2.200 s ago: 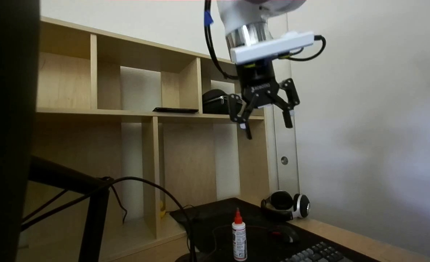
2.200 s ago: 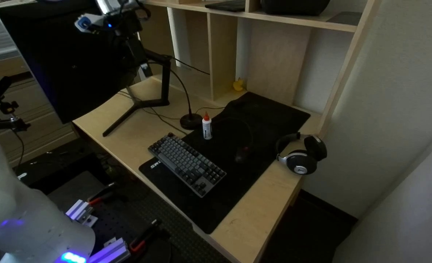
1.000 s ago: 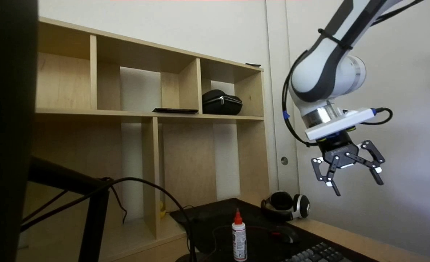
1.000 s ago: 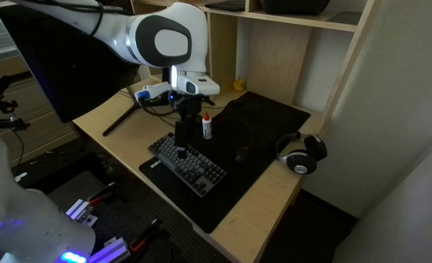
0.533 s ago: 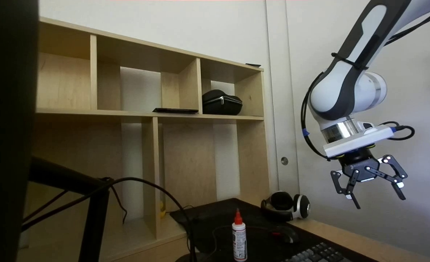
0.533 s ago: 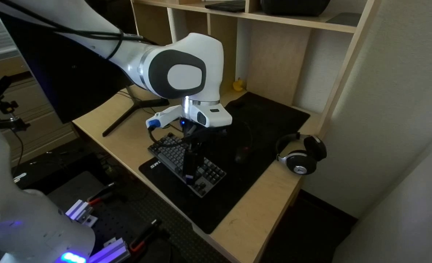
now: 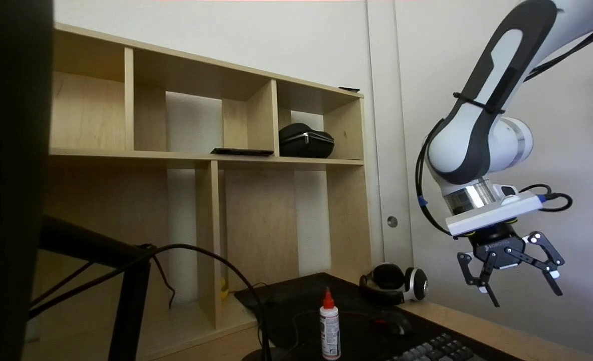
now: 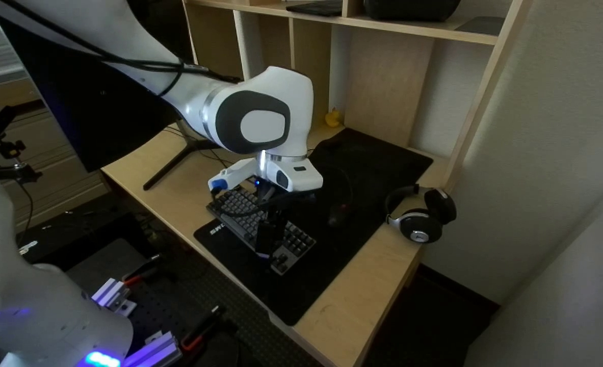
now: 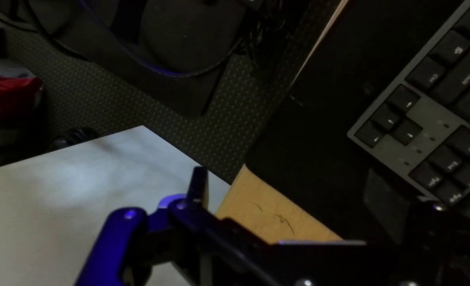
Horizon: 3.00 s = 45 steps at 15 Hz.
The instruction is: Press the front right key on the keyboard
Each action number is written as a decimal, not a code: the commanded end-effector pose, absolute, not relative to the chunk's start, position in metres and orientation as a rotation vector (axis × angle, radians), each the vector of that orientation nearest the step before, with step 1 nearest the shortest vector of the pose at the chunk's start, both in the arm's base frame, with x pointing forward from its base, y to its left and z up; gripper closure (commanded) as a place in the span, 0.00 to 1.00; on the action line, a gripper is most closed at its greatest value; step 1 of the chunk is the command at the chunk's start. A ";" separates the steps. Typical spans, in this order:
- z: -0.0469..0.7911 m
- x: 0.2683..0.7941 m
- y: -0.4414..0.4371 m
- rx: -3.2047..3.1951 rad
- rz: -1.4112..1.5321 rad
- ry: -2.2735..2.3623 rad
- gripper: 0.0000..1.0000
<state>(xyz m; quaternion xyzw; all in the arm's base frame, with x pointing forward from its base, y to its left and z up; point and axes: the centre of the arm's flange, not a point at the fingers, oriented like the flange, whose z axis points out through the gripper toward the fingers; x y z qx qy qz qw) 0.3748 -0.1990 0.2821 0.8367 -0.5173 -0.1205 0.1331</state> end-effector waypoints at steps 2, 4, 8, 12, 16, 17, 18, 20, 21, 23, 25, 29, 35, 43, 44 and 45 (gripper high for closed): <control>0.243 0.389 -0.198 2.396 -0.416 -1.557 0.00; 0.249 0.378 -0.196 2.399 -0.416 -1.542 0.00; 0.242 0.383 -0.193 2.389 -0.433 -1.557 0.00; 0.243 0.382 -0.193 2.326 -0.425 -1.610 0.00; 0.243 0.382 -0.193 2.257 -0.427 -1.692 0.00; 0.243 0.382 -0.192 2.258 -0.440 -1.703 0.00; 0.242 0.383 -0.193 2.278 -0.413 -1.681 0.00; 0.242 0.383 -0.192 2.278 -0.412 -1.681 0.00; 0.242 0.383 -0.192 2.279 -0.412 -1.681 0.00; 0.242 0.383 -0.192 2.279 -0.412 -1.681 0.00; 0.243 0.379 -0.191 2.214 -0.473 -1.716 0.00; 0.241 0.378 -0.190 2.169 -0.495 -1.793 0.00; 0.240 0.373 -0.188 2.166 -0.517 -1.760 0.00; 0.240 0.373 -0.188 2.165 -0.518 -1.760 0.00; 0.240 0.373 -0.188 2.165 -0.518 -1.760 0.00; 0.215 0.368 -0.192 2.122 -0.440 -1.806 0.00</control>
